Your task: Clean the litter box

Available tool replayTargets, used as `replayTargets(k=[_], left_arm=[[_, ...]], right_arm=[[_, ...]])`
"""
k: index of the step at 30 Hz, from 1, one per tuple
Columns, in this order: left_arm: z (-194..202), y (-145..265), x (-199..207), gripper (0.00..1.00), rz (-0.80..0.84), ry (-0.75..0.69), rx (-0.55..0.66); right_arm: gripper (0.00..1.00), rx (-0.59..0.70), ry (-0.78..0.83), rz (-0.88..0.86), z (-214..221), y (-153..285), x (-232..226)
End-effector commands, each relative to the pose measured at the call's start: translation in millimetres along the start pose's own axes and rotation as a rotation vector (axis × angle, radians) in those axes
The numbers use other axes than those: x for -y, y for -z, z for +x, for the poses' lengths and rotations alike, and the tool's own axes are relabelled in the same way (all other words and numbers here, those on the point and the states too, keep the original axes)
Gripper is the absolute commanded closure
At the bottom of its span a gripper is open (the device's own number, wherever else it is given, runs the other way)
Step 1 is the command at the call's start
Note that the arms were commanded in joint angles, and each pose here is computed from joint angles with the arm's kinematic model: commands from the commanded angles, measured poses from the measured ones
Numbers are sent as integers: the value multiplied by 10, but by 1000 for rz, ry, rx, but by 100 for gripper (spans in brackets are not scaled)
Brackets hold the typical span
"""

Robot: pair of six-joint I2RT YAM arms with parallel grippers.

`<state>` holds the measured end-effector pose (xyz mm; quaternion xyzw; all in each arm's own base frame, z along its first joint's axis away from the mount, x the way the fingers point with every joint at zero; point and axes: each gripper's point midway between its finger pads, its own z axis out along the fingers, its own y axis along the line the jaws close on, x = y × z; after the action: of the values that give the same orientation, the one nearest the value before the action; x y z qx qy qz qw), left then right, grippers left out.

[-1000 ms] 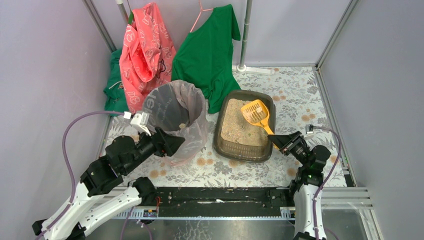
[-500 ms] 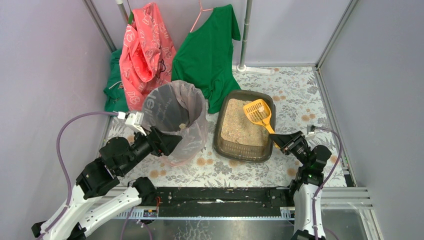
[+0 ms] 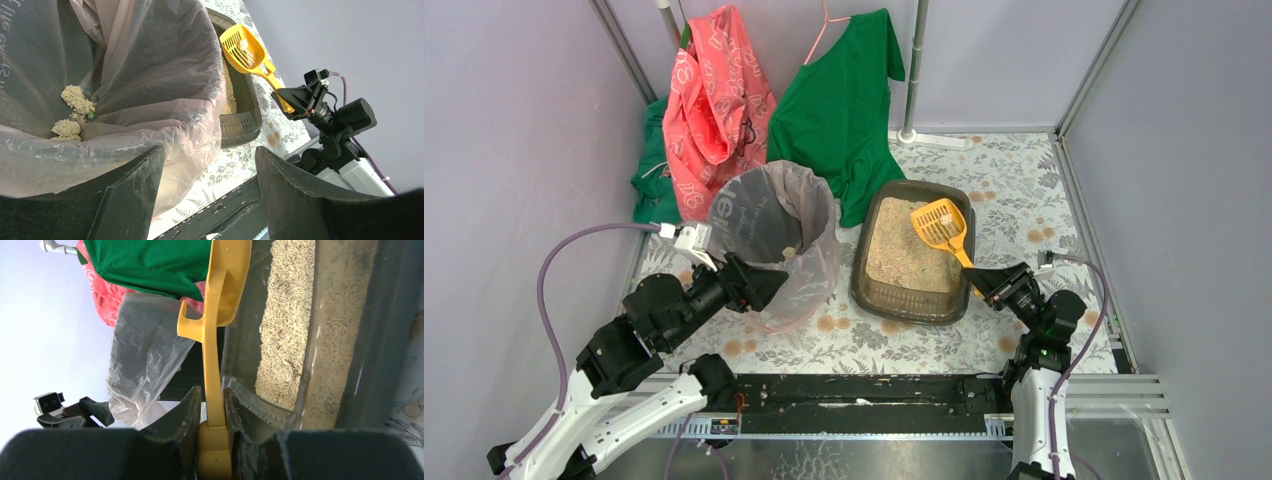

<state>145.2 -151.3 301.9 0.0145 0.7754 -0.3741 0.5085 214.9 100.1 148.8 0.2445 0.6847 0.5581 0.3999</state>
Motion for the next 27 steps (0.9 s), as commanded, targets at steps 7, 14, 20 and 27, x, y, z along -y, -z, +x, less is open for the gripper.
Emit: replayTargets(k=[7,14,20,27], left_arm=[[-191,67,144,25,53,-3,57],[-196,94,139,25,54,-3,61],[-159,75,112,25,46,-5,53],[-145,77,61,25,26,4,58]], right_arm=[[100,-24,87,-6,-24,-2,-165],[100,-10,116,35,-46,-20,-120],[100,-30,148,-25,-42,-2,-362],[100,-25,102,-138,-175,6,-938]])
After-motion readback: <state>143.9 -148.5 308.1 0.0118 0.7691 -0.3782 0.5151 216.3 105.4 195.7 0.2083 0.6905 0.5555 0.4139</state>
